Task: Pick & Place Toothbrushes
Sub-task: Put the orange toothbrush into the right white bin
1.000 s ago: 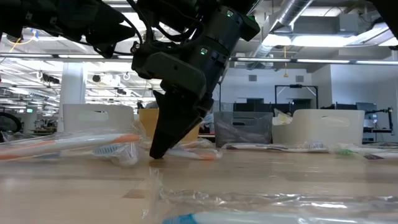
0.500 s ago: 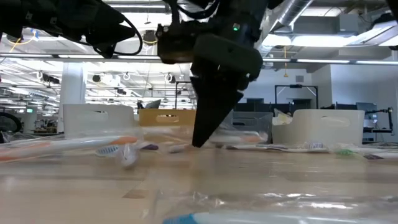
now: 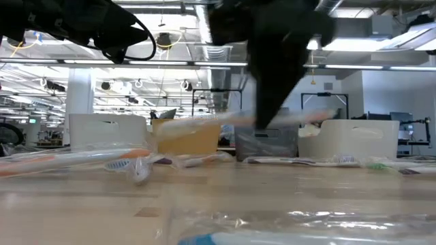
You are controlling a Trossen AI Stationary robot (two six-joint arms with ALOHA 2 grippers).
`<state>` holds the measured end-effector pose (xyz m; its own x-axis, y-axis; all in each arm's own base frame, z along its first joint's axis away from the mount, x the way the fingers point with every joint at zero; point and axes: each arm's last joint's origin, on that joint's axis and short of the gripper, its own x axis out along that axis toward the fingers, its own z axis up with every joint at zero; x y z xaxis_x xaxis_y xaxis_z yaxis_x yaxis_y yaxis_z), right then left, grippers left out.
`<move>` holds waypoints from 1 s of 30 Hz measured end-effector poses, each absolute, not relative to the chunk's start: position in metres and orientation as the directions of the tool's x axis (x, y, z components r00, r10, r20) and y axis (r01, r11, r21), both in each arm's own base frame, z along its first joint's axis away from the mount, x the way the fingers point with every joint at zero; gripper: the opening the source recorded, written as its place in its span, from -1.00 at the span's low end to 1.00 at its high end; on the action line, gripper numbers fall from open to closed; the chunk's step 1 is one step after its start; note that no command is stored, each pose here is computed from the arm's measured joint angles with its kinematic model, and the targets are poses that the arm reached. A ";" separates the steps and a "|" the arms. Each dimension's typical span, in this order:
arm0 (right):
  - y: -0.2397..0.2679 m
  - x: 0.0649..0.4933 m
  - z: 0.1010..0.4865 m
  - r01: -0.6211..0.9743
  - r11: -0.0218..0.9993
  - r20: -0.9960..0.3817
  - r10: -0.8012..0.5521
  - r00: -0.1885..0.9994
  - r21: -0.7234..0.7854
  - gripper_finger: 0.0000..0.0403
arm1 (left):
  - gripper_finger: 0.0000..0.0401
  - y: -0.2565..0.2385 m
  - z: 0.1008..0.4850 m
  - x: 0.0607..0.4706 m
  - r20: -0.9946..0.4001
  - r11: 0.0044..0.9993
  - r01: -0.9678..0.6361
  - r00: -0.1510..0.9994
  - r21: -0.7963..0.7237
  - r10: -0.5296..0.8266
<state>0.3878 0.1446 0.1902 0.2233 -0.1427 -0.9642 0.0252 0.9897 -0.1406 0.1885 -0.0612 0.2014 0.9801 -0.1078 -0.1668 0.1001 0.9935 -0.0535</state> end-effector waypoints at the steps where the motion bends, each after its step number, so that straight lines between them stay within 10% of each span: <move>1: 0.145 0.384 0.196 0.029 0.989 -0.966 -0.145 0.216 -0.142 -0.79 | -0.20 -0.061 0.201 0.189 -0.167 0.994 0.100 0.980 -0.054 -0.108; 19: 0.111 0.264 0.333 0.394 0.894 -0.946 -0.289 0.146 -0.212 -0.79 | -0.20 -0.061 0.202 0.189 -0.162 0.993 0.100 0.981 -0.055 -0.108; 30: 0.060 0.230 0.350 0.560 0.809 -0.930 -0.323 0.173 -0.177 -0.79 | -0.20 -0.061 0.202 0.189 -0.156 0.993 0.100 0.982 -0.056 -0.108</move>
